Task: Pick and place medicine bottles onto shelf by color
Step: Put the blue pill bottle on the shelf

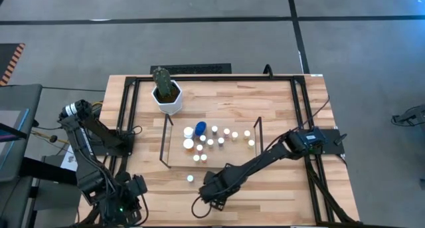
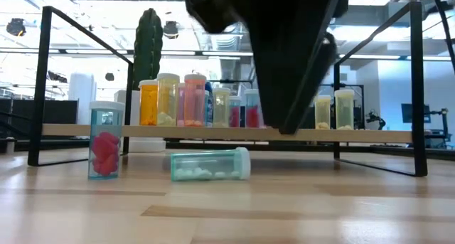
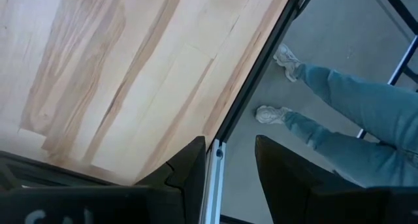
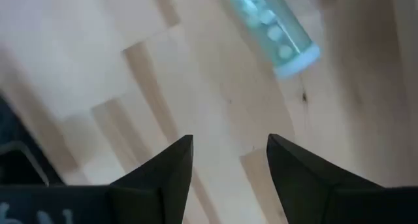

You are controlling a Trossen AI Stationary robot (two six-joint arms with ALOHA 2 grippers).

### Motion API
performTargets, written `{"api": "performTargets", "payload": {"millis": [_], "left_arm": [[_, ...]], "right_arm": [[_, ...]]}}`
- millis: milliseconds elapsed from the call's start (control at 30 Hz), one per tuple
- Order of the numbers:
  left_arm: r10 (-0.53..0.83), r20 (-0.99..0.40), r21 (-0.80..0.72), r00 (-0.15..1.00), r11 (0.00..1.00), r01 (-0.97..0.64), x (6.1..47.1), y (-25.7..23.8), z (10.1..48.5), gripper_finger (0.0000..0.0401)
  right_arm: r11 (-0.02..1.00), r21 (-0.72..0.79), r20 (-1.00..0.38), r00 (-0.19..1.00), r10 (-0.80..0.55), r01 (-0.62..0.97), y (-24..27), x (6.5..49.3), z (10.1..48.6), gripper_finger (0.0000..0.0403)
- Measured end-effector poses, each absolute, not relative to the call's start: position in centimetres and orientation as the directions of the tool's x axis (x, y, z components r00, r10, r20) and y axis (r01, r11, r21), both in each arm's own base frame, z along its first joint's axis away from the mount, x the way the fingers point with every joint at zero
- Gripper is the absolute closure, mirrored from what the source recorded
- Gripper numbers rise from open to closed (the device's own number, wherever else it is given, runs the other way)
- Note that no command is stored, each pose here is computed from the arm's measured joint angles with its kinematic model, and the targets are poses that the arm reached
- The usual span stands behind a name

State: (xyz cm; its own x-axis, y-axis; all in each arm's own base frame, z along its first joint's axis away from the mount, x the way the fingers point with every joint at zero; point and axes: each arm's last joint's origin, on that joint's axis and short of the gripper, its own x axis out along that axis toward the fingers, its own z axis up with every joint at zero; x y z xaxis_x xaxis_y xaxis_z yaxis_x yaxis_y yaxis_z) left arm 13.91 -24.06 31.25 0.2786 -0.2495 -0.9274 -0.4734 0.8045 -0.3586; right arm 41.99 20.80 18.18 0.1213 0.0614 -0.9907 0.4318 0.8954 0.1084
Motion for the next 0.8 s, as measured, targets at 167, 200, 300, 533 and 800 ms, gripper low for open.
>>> {"api": "performTargets", "payload": {"millis": [167, 200, 300, 533, 800], "left_arm": [[-0.248, -0.928, -0.358, 0.279, 0.804, -0.474, 13.9, -24.0, 31.2, 0.0282], [-0.248, -0.928, -0.357, 0.279, 0.805, -0.474, 13.9, -24.0, 31.2, 0.0282], [-0.245, -0.927, -0.358, 0.284, 0.804, -0.474, 13.9, -24.0, 31.2, 0.0282], [-0.241, -0.925, -0.36, 0.294, 0.803, -0.474, 14.0, -24.0, 31.3, 0.0282], [-0.24, -0.925, -0.359, 0.294, 0.803, -0.475, 14.0, -24.0, 31.3, 0.0282]], "right_arm": [[0.974, 0.085, -0.979, 0.201, 0.042, 0.209, 20.6, 42.2, 19.5, 0.018], [0.983, 0.061, -0.978, 0.209, 0.024, 0.171, 20.4, 42.3, 19.5, 0.0181], [0.995, 0.018, -0.977, 0.215, -0.004, 0.099, 19.8, 42.6, 19.5, 0.0185], [0.996, -0.018, -0.966, 0.257, -0.039, 0.084, 17.8, 43.8, 19.5, 0.0191], [1.0, -0.007, -0.965, 0.263, -0.009, 0.008, 17.8, 44.3, 18.8, 0.019]]}}
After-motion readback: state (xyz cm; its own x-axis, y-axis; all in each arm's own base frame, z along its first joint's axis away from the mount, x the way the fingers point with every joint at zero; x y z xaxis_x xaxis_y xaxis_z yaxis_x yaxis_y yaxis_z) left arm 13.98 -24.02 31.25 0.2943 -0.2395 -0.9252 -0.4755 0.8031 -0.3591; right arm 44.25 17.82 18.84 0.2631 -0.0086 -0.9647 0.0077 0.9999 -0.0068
